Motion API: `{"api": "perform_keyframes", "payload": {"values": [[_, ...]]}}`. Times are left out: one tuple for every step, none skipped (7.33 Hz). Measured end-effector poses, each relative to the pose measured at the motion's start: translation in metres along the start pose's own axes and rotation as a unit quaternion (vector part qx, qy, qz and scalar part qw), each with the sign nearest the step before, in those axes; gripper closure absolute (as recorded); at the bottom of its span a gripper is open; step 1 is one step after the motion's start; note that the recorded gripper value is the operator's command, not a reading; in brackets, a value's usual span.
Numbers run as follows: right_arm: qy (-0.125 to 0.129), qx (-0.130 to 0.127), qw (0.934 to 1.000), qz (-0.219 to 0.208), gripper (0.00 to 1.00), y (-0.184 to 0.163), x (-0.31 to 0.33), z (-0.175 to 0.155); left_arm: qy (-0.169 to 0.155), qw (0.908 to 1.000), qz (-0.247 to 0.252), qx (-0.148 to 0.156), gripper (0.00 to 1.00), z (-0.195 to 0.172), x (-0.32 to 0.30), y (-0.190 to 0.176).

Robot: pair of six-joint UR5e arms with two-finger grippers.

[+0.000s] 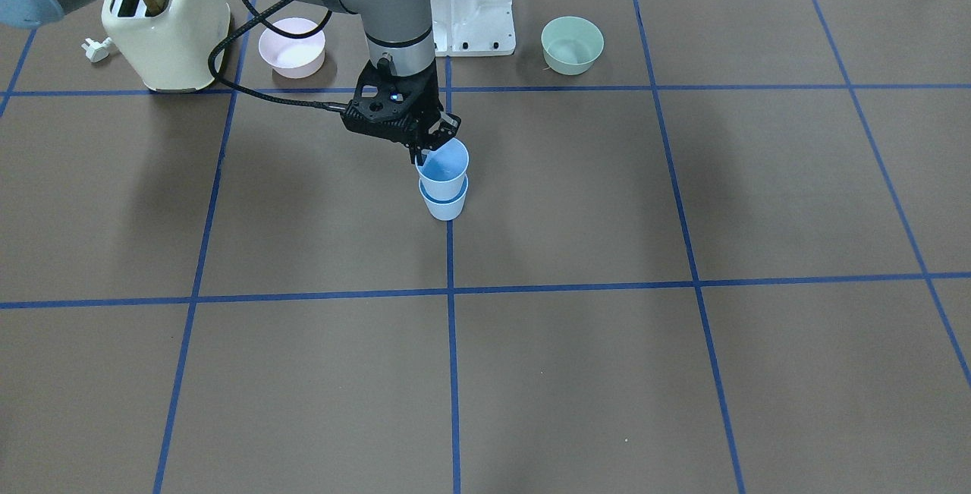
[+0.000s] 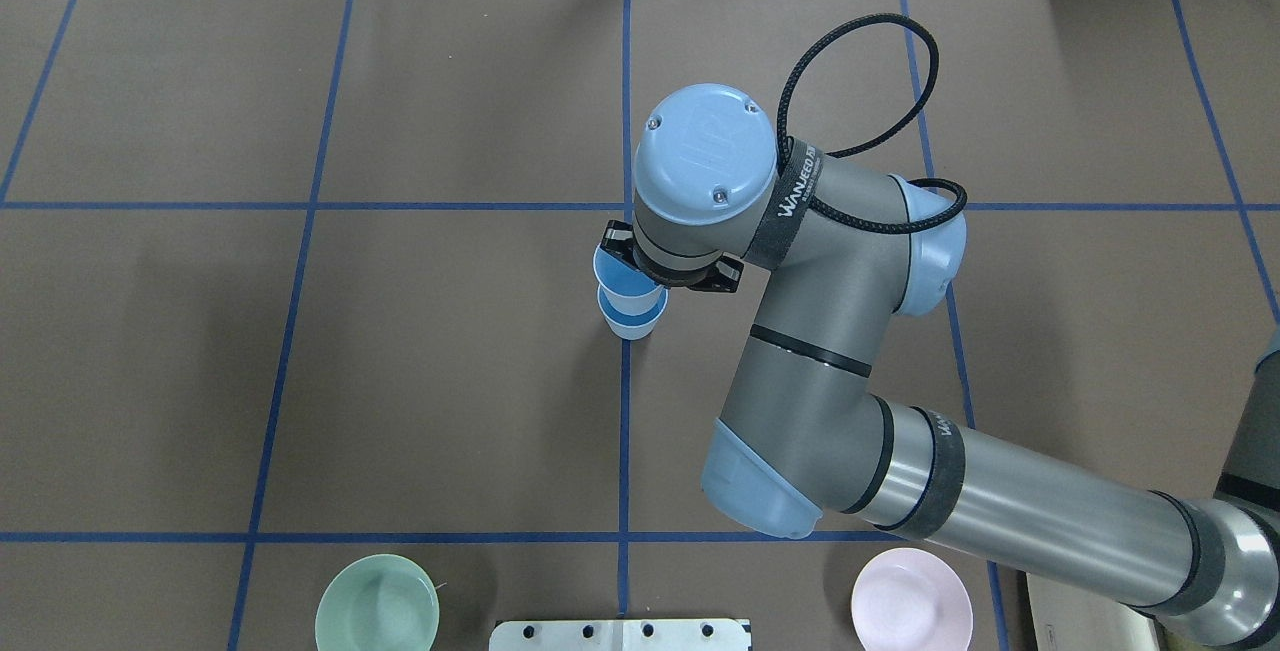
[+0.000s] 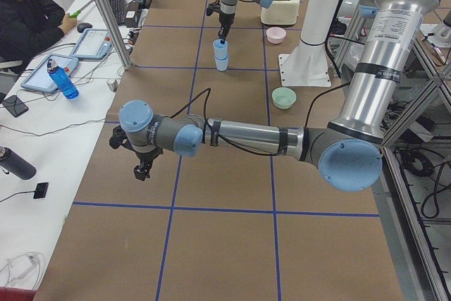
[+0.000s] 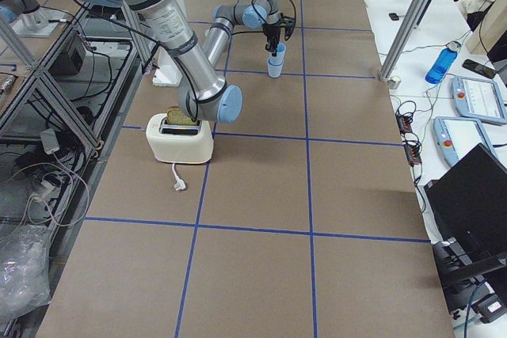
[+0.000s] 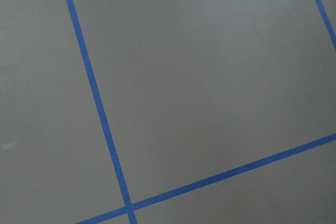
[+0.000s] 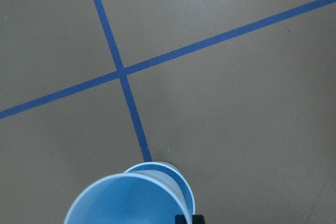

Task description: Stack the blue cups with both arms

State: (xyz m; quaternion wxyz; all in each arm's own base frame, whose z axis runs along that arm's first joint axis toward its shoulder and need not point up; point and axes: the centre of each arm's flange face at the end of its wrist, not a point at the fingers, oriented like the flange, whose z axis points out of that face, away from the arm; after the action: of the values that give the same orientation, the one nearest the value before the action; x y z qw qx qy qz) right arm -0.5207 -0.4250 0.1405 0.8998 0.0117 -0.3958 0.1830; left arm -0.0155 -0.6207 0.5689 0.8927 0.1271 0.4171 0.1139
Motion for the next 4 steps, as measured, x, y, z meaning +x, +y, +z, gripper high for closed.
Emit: {"api": "perform_keyframes", "payload": {"values": [[-0.001, 0.001, 1.0, 0.0, 1.0, 0.0003, -0.0005, 0.0, 0.0, 1.0, 0.0, 0.0, 0.02, 0.0012, -0.0014, 0.0002], [-0.005, 0.002, 1.0, 0.002, 1.0, 0.0008, -0.001, 0.0002, 0.0, 1.0, 0.001, 0.001, 0.02, 0.0027, -0.0028, 0.0], [-0.008, 0.006, 0.9999, 0.003, 0.91, 0.0017, -0.0008, 0.002, 0.0, 1.0, 0.001, 0.001, 0.02, 0.0036, -0.0034, -0.0005], [-0.009, 0.01, 0.9999, 0.003, 0.01, 0.0037, -0.0001, 0.0047, 0.0, 1.0, 0.002, 0.001, 0.02, 0.0039, -0.0036, -0.0011]]}}
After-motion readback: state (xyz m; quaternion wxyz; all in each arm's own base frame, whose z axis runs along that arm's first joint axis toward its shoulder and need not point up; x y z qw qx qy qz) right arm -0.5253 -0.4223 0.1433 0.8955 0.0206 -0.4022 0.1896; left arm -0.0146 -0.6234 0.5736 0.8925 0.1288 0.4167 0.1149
